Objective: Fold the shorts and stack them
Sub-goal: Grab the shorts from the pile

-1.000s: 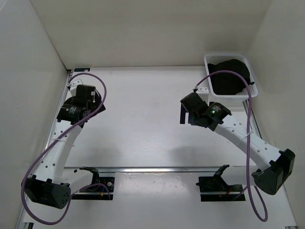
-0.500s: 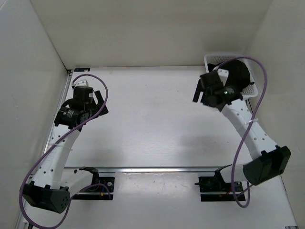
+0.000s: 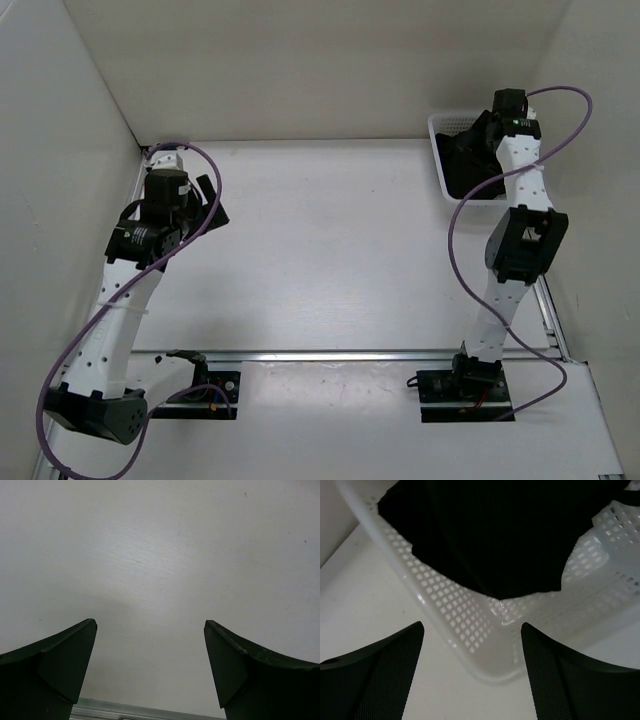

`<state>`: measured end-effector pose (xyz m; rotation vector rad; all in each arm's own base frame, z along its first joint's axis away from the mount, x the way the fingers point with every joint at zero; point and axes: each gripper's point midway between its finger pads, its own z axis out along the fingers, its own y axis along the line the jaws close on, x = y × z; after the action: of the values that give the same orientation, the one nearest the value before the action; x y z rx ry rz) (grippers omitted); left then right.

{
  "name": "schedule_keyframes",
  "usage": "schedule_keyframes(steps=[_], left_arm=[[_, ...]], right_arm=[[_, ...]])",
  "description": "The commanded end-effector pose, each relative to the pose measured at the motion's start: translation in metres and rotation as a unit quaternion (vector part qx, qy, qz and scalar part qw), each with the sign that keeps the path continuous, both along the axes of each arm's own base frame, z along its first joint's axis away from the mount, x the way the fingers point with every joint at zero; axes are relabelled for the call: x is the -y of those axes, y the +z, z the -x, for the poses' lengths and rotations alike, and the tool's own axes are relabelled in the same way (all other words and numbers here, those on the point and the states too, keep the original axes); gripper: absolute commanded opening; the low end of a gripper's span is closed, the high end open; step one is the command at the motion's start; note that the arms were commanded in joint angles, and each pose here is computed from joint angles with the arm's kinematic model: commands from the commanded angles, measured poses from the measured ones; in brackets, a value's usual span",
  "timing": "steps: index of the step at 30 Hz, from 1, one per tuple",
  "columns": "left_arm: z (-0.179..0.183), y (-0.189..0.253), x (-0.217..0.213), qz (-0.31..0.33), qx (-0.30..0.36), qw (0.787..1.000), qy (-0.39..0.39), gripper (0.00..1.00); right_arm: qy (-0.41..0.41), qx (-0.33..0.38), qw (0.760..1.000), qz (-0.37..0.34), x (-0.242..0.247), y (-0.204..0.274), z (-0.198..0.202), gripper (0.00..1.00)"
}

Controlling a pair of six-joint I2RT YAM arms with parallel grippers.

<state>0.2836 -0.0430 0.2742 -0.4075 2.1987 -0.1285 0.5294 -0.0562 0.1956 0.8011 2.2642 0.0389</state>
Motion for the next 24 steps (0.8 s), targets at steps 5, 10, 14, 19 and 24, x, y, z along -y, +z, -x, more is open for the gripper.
schedule_keyframes(steps=[5, 10, 14, 19, 24], left_arm=[[-0.013, 0.01, -0.001, 0.004, 0.008, 1.0, 0.019, 1.0], [-0.021, 0.007, -0.004, -0.013, 0.005, 1.0, 0.026, 1.0], [-0.023, 0.005, -0.004, -0.018, 0.001, 1.0, 0.023, 1.0], [-0.025, 0.003, 0.004, -0.005, -0.002, 1.0, 0.007, 1.0], [-0.021, -0.001, 0.011, 0.004, -0.018, 1.0, -0.008, 1.0]], right_arm=[[-0.031, -0.038, 0.998, -0.044, 0.03, -0.079, -0.053, 0.97], [-0.038, -0.029, 0.998, -0.048, 0.033, -0.107, -0.073, 0.61], [-0.044, 0.003, 0.998, -0.045, 0.035, -0.088, -0.079, 0.01], [-0.023, 0.088, 0.995, -0.029, 0.031, 0.018, -0.067, 0.0], [0.1, 0.243, 0.964, -0.045, -0.031, 0.183, -0.028, 0.0]])
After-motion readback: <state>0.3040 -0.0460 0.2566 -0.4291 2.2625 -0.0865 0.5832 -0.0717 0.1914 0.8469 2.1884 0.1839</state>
